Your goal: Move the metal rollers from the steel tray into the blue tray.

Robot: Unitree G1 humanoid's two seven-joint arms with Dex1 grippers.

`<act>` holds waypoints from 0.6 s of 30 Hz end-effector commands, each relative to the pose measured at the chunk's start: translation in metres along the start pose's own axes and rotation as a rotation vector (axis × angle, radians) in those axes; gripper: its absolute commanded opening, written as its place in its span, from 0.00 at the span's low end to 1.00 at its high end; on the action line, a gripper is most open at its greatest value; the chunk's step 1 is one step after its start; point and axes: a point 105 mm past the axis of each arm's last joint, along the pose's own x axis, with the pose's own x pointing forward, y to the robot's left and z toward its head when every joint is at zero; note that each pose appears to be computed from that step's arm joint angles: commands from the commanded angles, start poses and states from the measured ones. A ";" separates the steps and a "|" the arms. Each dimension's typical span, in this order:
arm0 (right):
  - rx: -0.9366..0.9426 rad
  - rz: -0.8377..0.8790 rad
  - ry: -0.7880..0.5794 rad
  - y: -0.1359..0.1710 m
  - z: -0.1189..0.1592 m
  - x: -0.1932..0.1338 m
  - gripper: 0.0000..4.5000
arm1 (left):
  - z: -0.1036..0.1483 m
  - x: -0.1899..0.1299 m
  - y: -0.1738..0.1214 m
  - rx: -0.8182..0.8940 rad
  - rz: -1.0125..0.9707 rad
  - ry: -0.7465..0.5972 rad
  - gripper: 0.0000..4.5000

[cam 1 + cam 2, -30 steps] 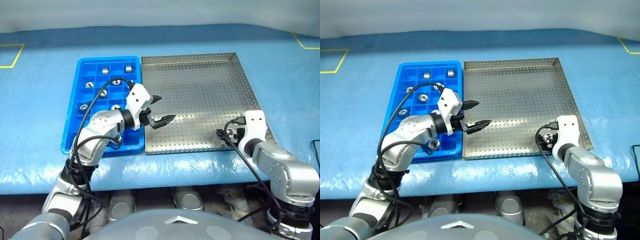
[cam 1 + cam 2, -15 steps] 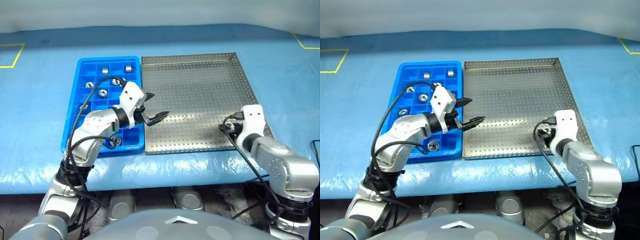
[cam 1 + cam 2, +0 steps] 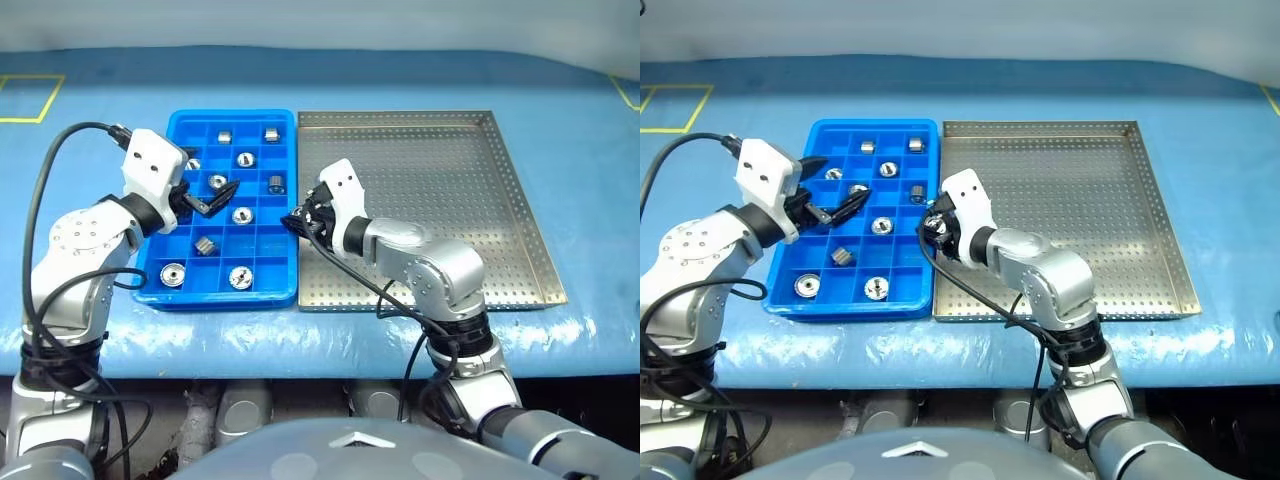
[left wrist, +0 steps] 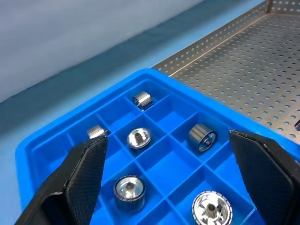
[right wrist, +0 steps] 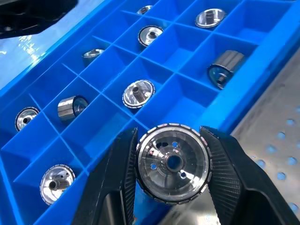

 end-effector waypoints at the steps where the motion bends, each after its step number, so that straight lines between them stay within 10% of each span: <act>1: -0.027 0.043 -0.045 0.008 0.012 0.004 0.38 | 0.011 -0.006 -0.008 0.006 0.007 -0.041 1.00; 10: -0.047 0.097 -0.032 0.022 0.010 0.012 0.38 | 0.006 -0.003 -0.016 -0.031 -0.004 -0.035 1.00; 16: -0.091 0.089 -0.080 0.023 0.016 0.011 0.80 | 0.008 0.004 -0.020 -0.039 -0.033 -0.040 1.00; 18: -0.110 0.086 -0.137 0.025 0.025 0.005 0.80 | 0.008 0.007 -0.024 -0.044 -0.050 -0.043 1.00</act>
